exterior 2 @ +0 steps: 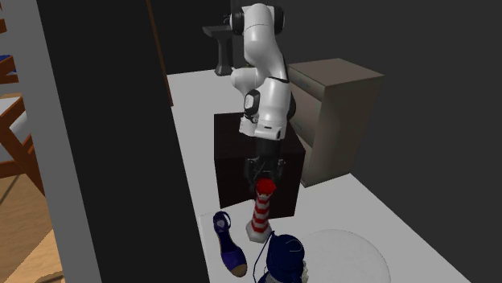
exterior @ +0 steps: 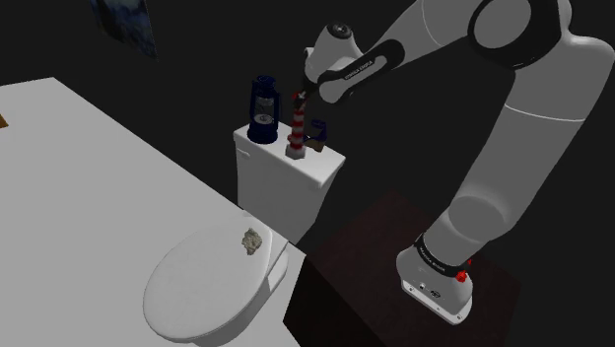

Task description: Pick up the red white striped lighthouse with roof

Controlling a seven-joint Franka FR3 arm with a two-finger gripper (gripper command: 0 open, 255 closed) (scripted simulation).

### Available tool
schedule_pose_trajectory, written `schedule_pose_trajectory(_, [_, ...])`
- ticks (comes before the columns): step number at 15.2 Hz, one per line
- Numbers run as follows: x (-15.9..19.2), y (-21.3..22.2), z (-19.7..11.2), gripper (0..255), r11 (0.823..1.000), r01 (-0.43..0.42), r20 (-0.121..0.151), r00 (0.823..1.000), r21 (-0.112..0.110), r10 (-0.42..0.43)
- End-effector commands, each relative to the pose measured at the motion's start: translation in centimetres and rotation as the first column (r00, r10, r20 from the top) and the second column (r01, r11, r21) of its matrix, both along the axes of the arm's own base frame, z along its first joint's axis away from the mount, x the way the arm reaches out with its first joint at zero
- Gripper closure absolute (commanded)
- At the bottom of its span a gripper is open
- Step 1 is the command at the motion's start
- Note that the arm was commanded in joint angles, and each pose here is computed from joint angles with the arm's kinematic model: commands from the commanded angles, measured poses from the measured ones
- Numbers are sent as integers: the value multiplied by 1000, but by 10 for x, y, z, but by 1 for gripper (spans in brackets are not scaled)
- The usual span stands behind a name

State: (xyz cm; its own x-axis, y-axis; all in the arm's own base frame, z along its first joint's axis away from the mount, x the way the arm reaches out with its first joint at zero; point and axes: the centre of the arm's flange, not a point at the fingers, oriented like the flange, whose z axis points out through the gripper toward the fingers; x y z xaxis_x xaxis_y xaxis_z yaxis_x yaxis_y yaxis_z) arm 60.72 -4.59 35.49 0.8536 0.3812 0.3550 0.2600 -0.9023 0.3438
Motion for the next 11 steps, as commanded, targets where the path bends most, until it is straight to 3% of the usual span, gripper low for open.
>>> schedule_pose_trajectory(1, [0, 0, 11, 255, 1000, 0, 0, 1000, 0, 0])
schedule_pose_trajectory(11, [0, 0, 54, 255, 1000, 0, 0, 1000, 0, 0])
